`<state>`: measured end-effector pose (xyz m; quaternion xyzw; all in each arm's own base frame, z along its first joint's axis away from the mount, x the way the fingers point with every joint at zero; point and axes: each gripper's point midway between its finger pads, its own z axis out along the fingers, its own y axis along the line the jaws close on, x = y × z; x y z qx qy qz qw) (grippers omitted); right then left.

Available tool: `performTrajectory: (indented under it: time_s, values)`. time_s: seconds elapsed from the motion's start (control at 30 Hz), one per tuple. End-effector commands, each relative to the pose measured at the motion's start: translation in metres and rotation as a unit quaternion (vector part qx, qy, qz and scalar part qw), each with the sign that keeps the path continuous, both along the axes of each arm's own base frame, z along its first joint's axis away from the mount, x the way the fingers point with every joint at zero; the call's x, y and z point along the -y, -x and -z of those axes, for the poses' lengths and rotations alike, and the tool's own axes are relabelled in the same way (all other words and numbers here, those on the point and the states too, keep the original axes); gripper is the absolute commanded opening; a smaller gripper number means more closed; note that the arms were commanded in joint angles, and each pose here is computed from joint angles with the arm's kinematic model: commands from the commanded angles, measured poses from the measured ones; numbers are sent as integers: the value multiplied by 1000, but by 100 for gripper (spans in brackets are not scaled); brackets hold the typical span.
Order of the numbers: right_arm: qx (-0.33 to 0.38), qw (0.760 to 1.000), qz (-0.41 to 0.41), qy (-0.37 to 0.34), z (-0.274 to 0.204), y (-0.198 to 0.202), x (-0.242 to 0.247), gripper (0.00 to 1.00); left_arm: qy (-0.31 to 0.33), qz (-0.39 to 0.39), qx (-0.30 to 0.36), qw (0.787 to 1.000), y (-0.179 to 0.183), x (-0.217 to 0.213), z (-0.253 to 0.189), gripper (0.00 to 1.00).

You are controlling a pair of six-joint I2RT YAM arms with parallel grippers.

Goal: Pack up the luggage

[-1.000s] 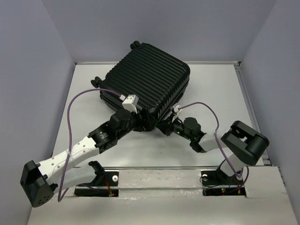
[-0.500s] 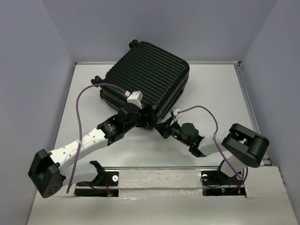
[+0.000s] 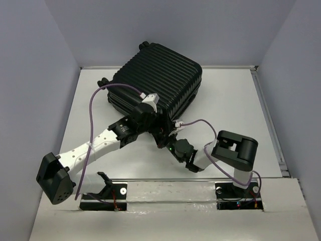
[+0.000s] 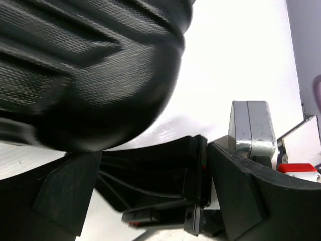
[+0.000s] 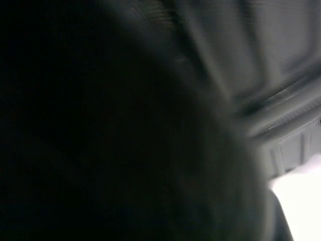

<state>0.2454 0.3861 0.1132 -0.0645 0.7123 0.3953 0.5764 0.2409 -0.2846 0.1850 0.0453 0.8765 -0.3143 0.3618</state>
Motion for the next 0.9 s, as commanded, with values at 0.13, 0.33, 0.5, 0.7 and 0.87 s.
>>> performTrajectory:
  time_s: [0.13, 0.33, 0.5, 0.7, 0.87]
  values:
    - [4, 975, -12, -223, -68, 23, -22, 7, 176, 68, 145, 971, -5, 42, -151, 99]
    - [-28, 982, 11, -187, -37, 35, 25, 7, 129, 25, 153, 979, -46, -23, -166, 99]
    - [-40, 984, -1, -172, -23, 41, 25, 7, 112, -117, 167, 972, -100, -113, -170, 99]
    - [-44, 985, -15, -165, -19, 46, 26, 7, 128, -254, 145, 948, -140, -221, -137, 99]
    - [-41, 986, -20, -158, -18, 48, 28, 7, 148, -309, 102, 934, -171, -267, -104, 99]
